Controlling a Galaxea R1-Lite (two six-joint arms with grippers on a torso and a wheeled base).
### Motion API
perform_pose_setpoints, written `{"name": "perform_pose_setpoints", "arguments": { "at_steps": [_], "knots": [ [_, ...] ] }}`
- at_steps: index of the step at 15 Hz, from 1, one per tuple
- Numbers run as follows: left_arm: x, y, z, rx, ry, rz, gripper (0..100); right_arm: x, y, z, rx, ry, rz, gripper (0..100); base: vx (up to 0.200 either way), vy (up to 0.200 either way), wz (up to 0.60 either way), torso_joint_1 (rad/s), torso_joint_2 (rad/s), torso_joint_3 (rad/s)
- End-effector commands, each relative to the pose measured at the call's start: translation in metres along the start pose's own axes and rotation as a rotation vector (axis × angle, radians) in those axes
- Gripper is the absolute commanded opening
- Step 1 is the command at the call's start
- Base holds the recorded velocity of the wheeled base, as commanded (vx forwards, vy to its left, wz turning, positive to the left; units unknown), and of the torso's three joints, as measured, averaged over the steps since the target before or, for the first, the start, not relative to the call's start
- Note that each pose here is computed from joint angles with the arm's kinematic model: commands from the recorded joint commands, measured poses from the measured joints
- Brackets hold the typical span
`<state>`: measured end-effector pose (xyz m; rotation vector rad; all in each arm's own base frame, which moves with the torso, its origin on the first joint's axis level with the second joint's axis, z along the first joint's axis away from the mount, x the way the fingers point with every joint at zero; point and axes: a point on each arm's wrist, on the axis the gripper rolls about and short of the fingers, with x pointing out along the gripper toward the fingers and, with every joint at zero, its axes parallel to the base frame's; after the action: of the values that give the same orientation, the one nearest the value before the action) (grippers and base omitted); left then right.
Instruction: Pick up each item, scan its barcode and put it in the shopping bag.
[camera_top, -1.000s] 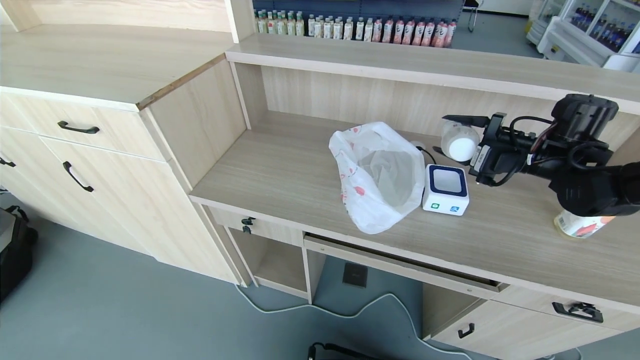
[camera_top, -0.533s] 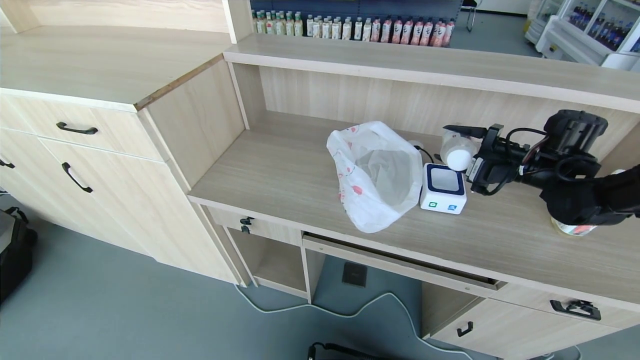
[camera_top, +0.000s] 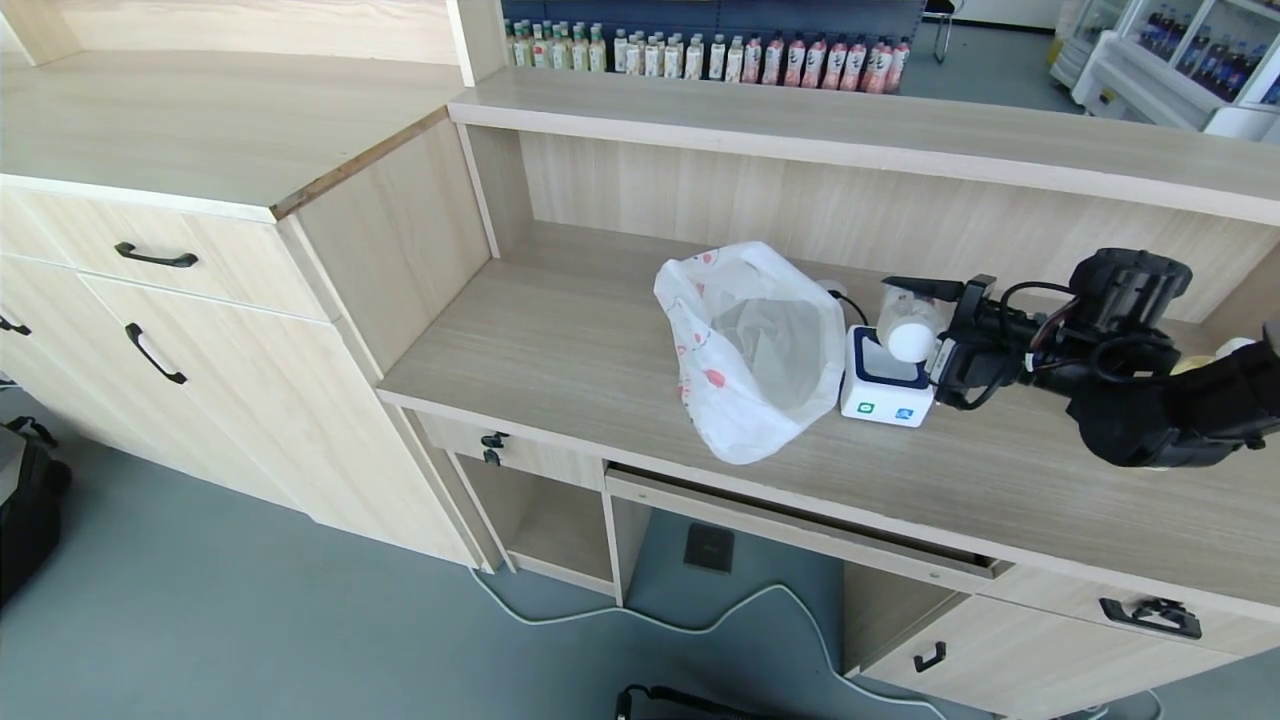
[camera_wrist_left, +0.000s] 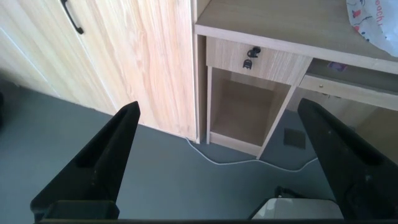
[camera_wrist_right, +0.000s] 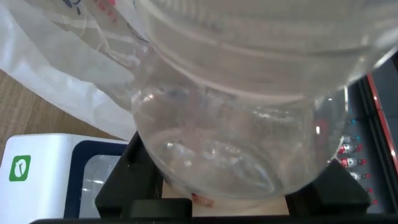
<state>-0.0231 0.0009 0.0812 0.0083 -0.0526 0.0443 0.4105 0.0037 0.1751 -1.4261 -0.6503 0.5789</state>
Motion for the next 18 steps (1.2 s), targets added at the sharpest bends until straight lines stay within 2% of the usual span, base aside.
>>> {"name": "perform_pose_setpoints", "arguments": {
  "at_steps": [1, 9, 18],
  "knots": [
    [0.000, 0.000, 0.000, 0.000, -0.001, 0.000, 100, 0.001, 0.007, -0.003, 0.012, 0.005, 0.012, 0, 0.000, 0.000, 0.00, 0.000, 0.00, 0.000],
    [0.000, 0.000, 0.000, 0.000, -0.001, 0.000, 100, 0.005, 0.023, -0.012, 0.034, 0.009, 0.020, 0, 0.000, 0.000, 0.00, 0.000, 0.00, 0.000],
    [0.000, 0.000, 0.000, 0.000, 0.001, 0.000, 100, 0.019, 0.036, -0.009, 0.052, -0.026, -0.009, 0, 0.000, 0.000, 0.00, 0.000, 0.00, 0.000]
  ]
}}
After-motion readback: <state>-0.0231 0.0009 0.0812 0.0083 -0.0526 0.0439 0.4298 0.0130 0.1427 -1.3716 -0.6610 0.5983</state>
